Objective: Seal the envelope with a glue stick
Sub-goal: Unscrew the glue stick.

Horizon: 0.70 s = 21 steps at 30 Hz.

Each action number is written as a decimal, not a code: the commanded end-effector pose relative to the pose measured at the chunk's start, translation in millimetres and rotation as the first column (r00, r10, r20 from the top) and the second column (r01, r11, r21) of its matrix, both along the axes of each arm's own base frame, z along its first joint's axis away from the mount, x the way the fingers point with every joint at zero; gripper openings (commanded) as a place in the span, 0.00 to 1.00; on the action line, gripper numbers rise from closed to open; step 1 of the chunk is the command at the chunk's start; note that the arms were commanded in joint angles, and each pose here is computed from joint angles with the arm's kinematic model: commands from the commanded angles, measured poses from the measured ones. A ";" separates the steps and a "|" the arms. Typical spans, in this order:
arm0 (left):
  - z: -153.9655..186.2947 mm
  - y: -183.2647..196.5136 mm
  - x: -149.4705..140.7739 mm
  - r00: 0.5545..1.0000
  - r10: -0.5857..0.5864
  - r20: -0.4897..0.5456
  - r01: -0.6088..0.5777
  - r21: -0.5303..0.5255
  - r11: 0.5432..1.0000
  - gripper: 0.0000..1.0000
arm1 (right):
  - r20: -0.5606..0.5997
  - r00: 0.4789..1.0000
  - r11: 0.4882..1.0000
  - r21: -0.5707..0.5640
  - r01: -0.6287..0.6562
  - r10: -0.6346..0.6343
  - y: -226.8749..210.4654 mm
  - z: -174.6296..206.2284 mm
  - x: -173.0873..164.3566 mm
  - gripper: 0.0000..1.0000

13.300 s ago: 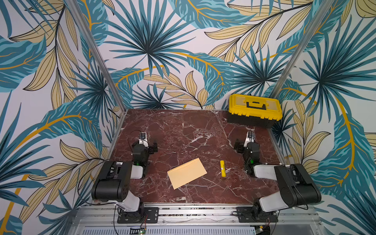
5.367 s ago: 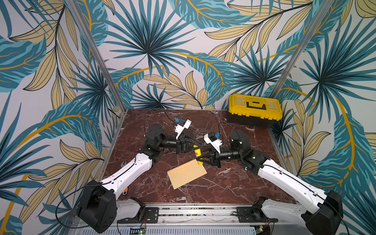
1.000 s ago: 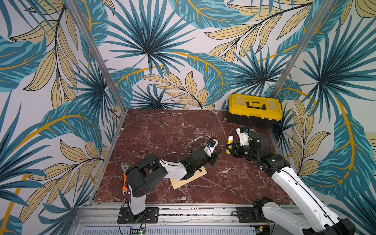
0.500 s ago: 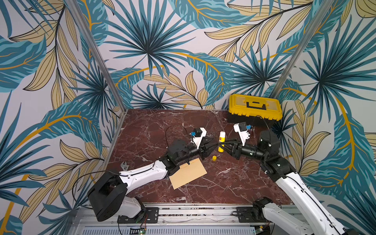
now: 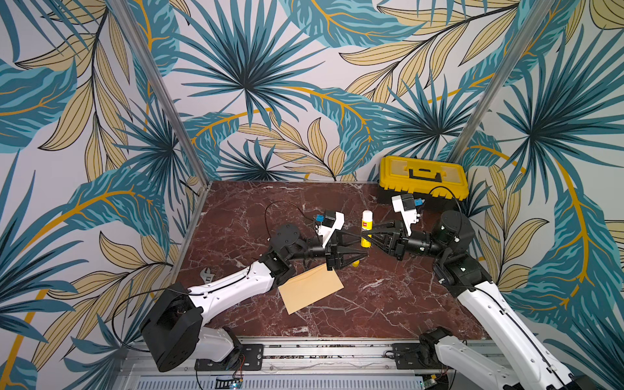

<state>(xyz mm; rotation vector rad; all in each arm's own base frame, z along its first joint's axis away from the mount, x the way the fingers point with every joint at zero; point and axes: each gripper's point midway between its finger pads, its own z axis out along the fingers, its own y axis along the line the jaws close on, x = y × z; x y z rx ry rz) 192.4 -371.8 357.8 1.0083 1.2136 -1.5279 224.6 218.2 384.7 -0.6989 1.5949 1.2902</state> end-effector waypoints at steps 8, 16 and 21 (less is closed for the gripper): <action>26.0 -2.8 -7.1 0.993 -0.115 -0.005 0.115 -0.038 0.993 0.47 | 0.066 0.992 0.993 0.059 -0.107 0.103 6.3 28.8 -22.8 0.00; 27.6 -7.3 -5.5 0.991 -0.136 -0.015 0.136 -0.032 0.990 0.37 | 0.064 0.993 0.993 0.056 -0.103 0.099 7.1 26.9 -23.4 0.00; 21.8 -6.3 4.3 0.999 -0.047 -0.014 0.047 -0.002 0.999 0.35 | 0.063 0.995 0.995 0.060 -0.079 0.075 6.0 27.4 -21.4 0.00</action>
